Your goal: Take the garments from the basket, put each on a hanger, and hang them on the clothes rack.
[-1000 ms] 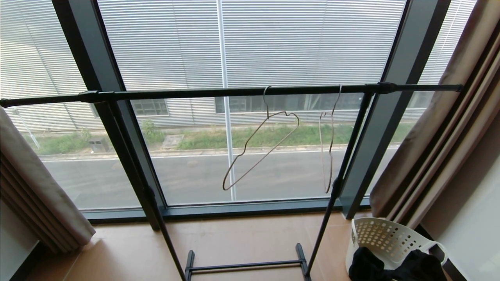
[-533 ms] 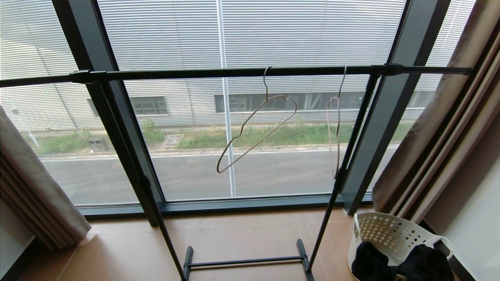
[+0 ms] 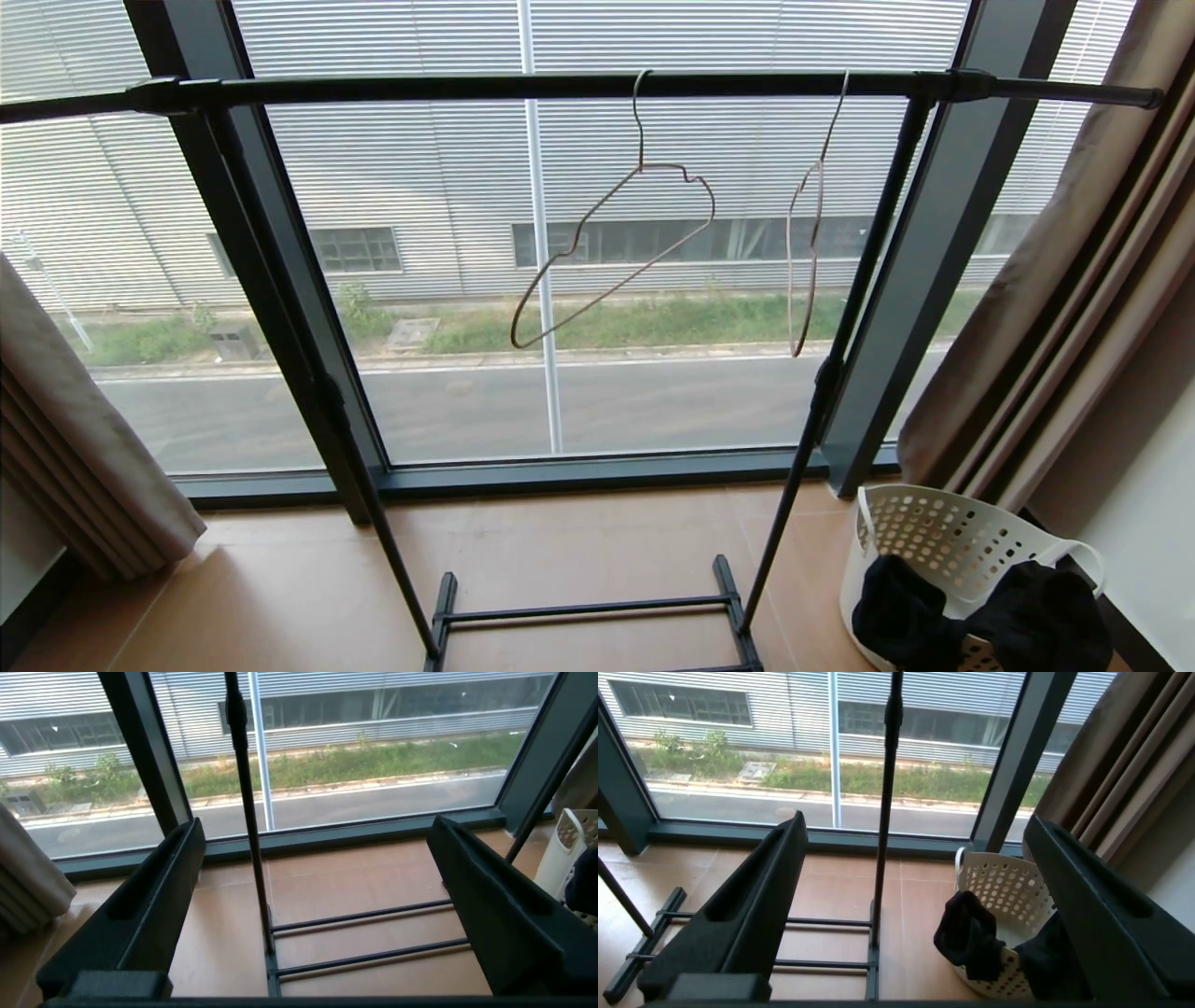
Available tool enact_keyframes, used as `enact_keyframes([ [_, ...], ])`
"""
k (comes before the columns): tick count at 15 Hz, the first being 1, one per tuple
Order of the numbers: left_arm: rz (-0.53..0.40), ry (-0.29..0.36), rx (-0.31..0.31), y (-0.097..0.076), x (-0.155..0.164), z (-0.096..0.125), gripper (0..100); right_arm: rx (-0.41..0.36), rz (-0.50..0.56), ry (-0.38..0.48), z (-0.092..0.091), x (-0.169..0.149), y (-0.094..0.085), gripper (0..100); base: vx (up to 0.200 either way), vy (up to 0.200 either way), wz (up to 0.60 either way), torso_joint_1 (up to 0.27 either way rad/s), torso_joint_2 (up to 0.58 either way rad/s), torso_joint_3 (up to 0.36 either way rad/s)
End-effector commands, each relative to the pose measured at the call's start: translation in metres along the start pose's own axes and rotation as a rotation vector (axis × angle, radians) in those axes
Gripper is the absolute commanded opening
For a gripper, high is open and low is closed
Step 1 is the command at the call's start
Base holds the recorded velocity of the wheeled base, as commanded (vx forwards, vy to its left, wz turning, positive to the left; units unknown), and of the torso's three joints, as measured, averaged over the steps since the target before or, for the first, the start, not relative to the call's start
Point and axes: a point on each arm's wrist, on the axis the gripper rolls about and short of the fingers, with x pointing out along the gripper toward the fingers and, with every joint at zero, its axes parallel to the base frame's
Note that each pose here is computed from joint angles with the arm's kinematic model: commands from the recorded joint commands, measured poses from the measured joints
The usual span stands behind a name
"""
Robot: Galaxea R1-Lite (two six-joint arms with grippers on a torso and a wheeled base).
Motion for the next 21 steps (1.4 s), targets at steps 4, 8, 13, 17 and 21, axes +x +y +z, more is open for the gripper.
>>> enact_keyframes([
  [4, 0.0, 0.0, 0.0, 0.0, 0.0001, 0.0002, 100, -0.001, 0.0, 0.002, 0.0, 0.0001, 0.0, 100, 0.0, 0.0, 0.0, -0.174, 0.5, 0.317],
  [8, 0.0, 0.002, -0.001, 0.0, 0.0002, -0.0002, 100, -0.001, 0.002, 0.002, 0.0, 0.0001, 0.0, 100, 0.0, 0.0, 0.0, -0.148, 0.48, 0.338],
  [13, 0.0, 0.002, -0.001, 0.0, 0.0002, -0.0002, 100, -0.002, 0.002, 0.002, 0.0, 0.0001, 0.0, 100, 0.0, 0.0, 0.0, -0.109, 0.47, 0.351],
  [17, 0.0, 0.002, -0.001, 0.0, 0.0002, -0.0002, 100, -0.002, 0.002, 0.002, 0.0, 0.0001, 0.0, 100, 0.0, 0.0, 0.0, -0.045, 0.26, 0.22],
  [21, 0.0, 0.002, -0.001, 0.0, 0.0002, -0.0002, 100, -0.002, 0.002, 0.002, 0.0, 0.0001, 0.0, 100, 0.0, 0.0, -0.6, -0.004, 0.03, 0.028],
])
